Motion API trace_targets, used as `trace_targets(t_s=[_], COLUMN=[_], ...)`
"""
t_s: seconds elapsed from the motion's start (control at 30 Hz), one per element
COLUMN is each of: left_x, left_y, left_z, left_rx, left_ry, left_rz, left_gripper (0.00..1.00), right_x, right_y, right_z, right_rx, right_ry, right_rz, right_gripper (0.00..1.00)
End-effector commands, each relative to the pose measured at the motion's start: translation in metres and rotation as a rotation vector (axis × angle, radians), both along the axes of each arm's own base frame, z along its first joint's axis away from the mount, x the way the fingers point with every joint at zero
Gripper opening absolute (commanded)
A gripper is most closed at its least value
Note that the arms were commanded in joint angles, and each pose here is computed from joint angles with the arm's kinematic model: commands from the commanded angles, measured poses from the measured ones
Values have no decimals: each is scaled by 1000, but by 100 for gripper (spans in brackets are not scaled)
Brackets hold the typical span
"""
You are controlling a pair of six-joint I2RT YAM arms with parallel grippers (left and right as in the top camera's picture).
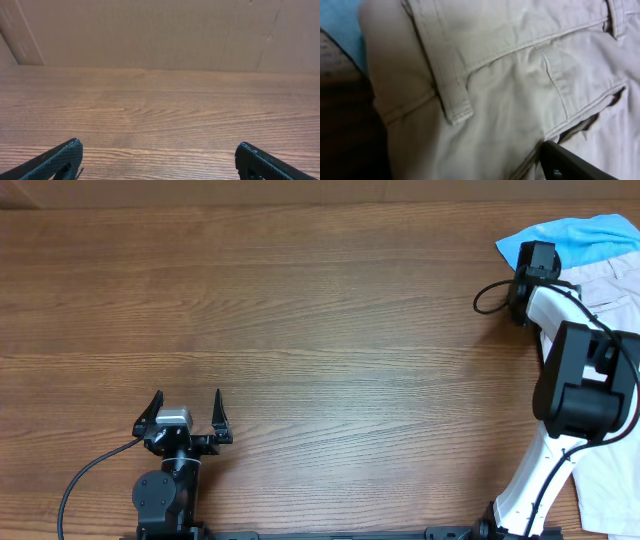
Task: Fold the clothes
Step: 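Grasp the beige pants waistband with the right gripper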
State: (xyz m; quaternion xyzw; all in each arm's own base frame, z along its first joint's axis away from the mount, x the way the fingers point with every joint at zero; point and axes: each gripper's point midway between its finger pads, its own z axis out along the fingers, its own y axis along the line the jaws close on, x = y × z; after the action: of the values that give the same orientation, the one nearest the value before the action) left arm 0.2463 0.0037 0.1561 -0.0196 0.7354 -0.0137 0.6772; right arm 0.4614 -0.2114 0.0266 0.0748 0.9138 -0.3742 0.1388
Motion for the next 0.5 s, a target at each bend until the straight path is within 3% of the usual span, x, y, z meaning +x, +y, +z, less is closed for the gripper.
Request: trace_targets(t_s=[0.0,0.3,0.47], left_x=[0,0,0], left_y=[3,3,3], left_z=[0,0,0], left_rx=[23,23,23], left_ry=[-6,-6,-6], left_rz=[10,10,10], left_gripper=[100,100,100], right_x=[7,27,34], right_y=[2,22,34], right_z=[-10,-2,0], right_rx=[17,-3,-9], right_ry=[-25,-115,-128], right_rz=[-11,-1,22], right_gripper=[82,82,75])
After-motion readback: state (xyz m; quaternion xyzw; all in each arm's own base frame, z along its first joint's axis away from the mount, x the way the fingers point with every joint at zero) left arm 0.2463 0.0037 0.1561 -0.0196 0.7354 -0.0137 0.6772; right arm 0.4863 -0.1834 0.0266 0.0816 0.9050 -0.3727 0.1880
